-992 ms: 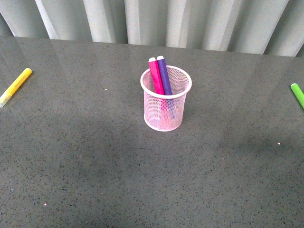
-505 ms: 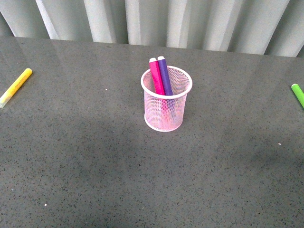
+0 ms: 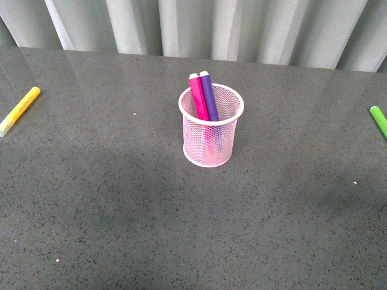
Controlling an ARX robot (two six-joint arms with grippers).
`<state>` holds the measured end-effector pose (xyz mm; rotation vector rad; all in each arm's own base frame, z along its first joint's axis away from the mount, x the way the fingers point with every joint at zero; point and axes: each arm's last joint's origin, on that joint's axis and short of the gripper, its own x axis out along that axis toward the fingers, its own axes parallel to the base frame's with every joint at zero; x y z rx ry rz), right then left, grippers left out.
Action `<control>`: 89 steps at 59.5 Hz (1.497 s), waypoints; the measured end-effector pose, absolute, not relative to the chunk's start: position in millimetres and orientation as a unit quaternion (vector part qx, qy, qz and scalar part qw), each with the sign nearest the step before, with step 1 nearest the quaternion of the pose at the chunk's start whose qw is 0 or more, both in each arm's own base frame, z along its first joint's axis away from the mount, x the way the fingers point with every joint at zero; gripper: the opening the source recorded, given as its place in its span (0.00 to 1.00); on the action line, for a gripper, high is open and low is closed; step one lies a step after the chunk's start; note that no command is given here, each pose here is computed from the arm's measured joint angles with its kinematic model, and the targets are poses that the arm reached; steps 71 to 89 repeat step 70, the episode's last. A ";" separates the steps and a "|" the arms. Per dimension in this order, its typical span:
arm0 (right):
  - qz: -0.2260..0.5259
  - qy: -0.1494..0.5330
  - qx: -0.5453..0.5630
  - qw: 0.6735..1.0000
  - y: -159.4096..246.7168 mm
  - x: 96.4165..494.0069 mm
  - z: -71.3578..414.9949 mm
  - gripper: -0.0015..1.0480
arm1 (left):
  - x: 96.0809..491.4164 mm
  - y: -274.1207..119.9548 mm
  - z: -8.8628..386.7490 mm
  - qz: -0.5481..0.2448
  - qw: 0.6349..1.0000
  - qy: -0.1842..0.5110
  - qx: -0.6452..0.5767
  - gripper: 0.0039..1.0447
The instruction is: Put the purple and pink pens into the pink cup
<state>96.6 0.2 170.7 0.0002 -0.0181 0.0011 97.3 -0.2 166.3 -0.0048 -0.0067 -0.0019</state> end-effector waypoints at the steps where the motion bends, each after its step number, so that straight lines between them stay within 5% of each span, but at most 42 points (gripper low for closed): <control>1: 0.001 -0.009 0.000 1.000 0.2 96.6 170.7 0.37 | 97.3 -0.2 166.3 -0.001 1.000 -0.003 -0.002 0.94; 23: 0.001 -0.009 0.001 1.000 0.2 96.6 170.7 0.95 | 97.3 -0.2 166.3 -0.001 1.000 -0.003 -0.002 0.94; 89: 0.001 -0.009 0.000 1.000 0.2 96.6 170.7 0.93 | 97.3 -0.2 166.3 -0.001 1.000 -0.003 -0.002 0.94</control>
